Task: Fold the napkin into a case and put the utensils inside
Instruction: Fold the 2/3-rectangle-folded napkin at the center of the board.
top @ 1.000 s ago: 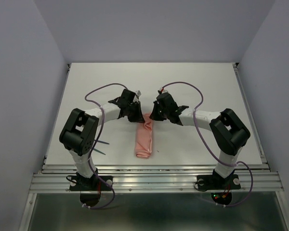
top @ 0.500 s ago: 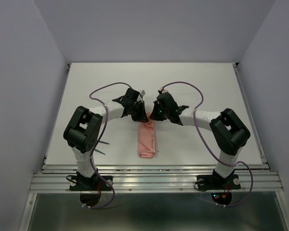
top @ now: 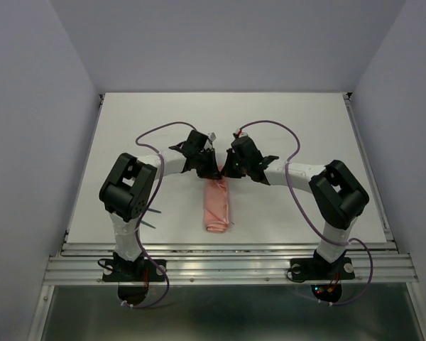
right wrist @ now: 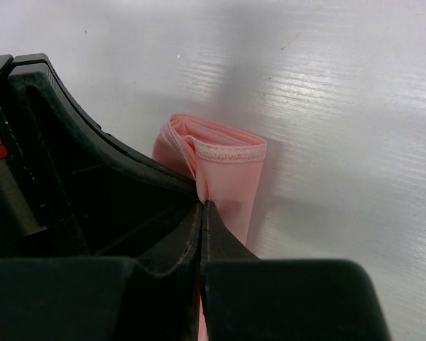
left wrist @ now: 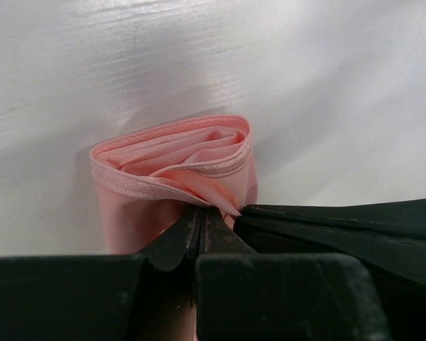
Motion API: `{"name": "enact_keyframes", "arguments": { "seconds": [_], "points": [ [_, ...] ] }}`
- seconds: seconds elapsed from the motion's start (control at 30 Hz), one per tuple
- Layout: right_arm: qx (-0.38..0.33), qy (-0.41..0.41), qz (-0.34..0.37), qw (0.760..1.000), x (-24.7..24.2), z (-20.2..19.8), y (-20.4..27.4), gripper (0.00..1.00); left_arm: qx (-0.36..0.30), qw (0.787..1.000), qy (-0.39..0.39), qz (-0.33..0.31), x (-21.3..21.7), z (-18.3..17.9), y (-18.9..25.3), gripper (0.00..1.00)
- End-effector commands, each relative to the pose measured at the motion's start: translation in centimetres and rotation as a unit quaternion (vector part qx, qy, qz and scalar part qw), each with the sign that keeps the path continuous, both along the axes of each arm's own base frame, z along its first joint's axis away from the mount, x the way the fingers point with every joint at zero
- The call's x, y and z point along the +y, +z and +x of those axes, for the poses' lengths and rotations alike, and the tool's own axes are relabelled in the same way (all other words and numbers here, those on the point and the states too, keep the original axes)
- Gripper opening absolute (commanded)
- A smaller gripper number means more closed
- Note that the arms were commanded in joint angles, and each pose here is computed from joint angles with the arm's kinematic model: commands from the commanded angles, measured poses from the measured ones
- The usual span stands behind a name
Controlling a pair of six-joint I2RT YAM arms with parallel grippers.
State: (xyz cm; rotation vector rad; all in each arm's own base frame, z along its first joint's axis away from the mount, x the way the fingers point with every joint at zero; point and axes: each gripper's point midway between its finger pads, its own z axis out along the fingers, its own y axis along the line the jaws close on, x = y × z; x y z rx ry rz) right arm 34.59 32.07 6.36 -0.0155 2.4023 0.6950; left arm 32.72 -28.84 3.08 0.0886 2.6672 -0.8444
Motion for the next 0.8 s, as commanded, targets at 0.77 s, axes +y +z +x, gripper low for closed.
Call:
{"name": "enact_keyframes", "arguments": {
  "seconds": [0.77],
  "points": [
    [-0.037, -0.03, 0.001, 0.999, -1.3, 0.7, 3.3, 0.28, -0.048, 0.998, 0.024, -0.041, -1.7, 2.4, 1.3, 0.0]
  ]
}}
